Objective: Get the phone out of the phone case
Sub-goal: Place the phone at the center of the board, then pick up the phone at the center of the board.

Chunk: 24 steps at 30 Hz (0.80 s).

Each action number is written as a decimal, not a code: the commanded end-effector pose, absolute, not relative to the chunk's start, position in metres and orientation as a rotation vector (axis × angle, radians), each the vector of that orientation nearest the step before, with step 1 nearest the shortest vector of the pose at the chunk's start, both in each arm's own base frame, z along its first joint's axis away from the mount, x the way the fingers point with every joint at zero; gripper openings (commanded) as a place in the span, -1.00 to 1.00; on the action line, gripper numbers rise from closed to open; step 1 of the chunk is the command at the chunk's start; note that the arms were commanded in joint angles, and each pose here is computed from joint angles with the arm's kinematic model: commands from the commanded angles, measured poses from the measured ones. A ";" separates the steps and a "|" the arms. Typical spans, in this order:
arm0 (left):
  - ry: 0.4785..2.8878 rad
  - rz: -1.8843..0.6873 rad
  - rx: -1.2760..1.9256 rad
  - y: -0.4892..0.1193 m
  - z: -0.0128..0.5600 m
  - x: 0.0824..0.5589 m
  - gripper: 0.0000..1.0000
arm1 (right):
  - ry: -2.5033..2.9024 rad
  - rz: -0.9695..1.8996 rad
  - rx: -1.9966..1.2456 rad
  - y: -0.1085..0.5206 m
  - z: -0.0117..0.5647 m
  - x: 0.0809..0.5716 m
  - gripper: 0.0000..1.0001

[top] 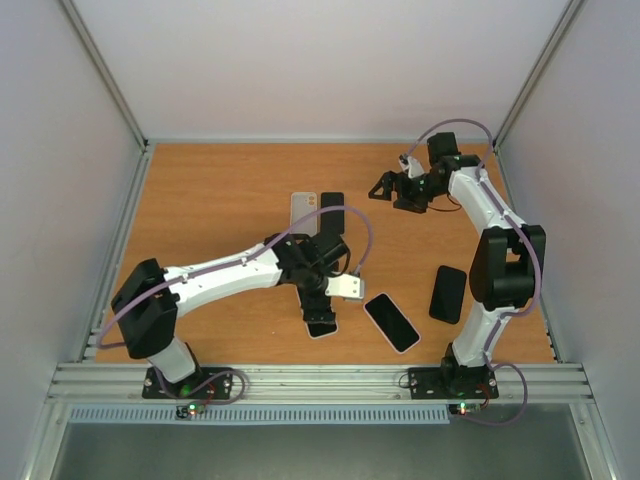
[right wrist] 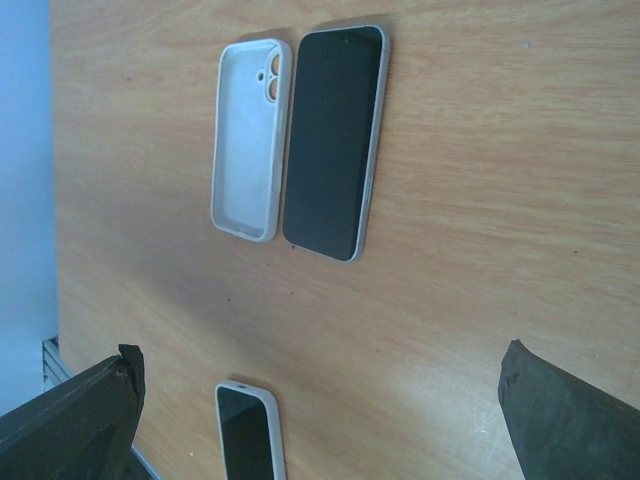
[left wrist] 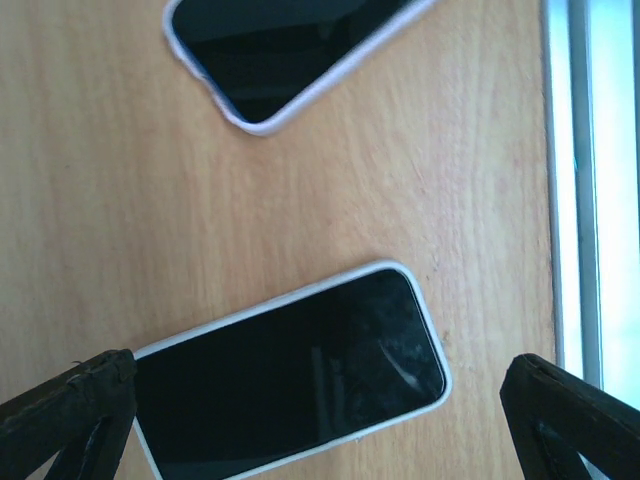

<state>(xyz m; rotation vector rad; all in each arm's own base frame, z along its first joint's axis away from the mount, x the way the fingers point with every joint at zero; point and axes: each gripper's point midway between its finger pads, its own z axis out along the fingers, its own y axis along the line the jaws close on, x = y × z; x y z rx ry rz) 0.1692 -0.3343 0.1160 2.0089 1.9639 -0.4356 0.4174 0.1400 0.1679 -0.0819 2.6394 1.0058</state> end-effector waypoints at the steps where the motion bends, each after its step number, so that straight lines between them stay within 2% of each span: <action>1: 1.678 -0.424 2.218 -0.323 0.112 0.153 0.98 | 2.578 1.030 -0.123 0.140 0.185 0.417 0.97; 5: 1.504 -0.241 2.340 -0.298 0.091 0.158 0.98 | 2.575 1.053 -0.102 0.138 0.183 0.417 0.97; 12: 1.396 -0.206 2.453 -0.270 0.067 0.143 0.98 | 2.583 1.082 -0.084 0.139 0.176 0.418 0.97; 19: 1.312 -0.046 2.334 -0.285 0.058 0.172 0.98 | 2.590 1.089 -0.074 0.138 0.172 0.419 0.97; 24: 1.295 -0.034 2.369 -0.294 0.049 0.178 0.98 | 2.602 1.075 -0.066 0.137 0.167 0.421 0.97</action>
